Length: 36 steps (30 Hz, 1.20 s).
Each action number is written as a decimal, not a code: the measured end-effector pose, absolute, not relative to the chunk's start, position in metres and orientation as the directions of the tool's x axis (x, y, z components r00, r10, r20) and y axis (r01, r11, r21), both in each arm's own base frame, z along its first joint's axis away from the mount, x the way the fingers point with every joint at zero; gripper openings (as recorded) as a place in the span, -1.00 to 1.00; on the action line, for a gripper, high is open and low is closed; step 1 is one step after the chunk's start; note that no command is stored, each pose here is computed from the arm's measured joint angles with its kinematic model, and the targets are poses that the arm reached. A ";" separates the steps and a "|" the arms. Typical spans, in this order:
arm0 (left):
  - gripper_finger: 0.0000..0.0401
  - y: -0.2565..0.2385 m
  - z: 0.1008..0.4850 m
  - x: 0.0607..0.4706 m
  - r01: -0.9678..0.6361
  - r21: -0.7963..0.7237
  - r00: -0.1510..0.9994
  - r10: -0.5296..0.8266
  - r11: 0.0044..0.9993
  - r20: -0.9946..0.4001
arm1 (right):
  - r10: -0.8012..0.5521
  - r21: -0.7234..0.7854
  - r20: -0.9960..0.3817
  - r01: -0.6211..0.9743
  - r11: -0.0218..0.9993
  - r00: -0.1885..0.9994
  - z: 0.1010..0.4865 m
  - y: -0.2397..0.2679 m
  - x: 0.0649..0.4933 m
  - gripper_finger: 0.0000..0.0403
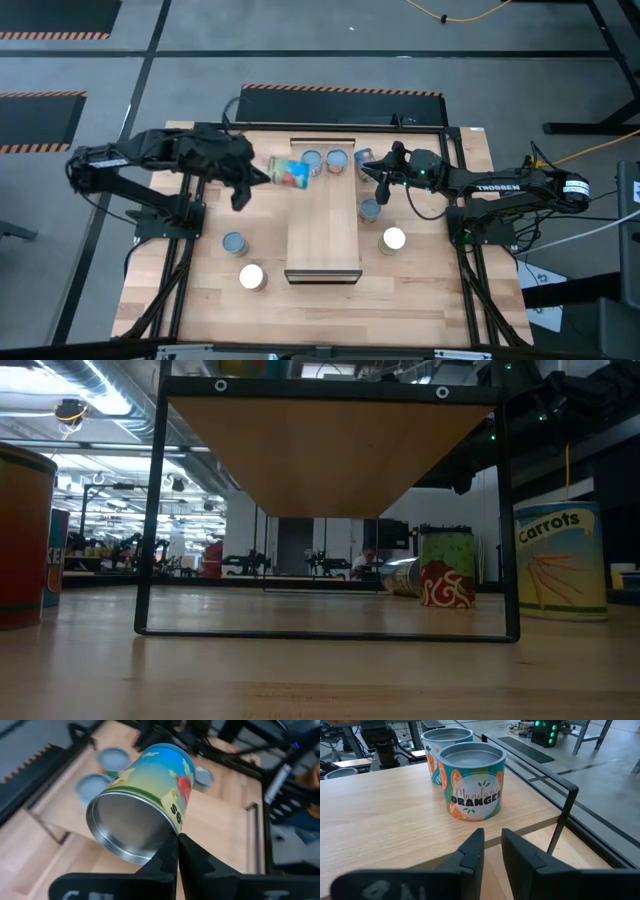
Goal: Pick and place cans onto a shelf
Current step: Put the canned tomatoes on the shelf
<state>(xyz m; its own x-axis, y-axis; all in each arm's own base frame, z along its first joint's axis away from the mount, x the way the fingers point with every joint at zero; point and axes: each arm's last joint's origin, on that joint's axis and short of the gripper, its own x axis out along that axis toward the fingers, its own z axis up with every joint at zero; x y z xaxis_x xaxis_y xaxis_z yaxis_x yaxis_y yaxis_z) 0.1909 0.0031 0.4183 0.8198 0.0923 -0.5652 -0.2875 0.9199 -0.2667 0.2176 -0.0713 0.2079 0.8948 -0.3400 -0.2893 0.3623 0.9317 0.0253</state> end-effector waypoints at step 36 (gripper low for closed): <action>-1.00 -0.026 0.395 0.278 -0.402 -0.172 0.479 0.047 0.900 -0.876 | -0.339 0.026 -0.296 0.362 0.932 0.893 0.207 -0.071 0.217 -0.64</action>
<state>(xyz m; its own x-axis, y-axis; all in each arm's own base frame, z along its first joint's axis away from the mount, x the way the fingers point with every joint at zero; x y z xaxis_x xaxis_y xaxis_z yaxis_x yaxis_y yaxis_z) 0.2782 -0.0260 0.3954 0.4791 0.0467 -0.8765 -0.4018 0.8995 -0.1717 0.2174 -0.0712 0.2073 0.8930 -0.3390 -0.2961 0.3625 0.9316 0.0265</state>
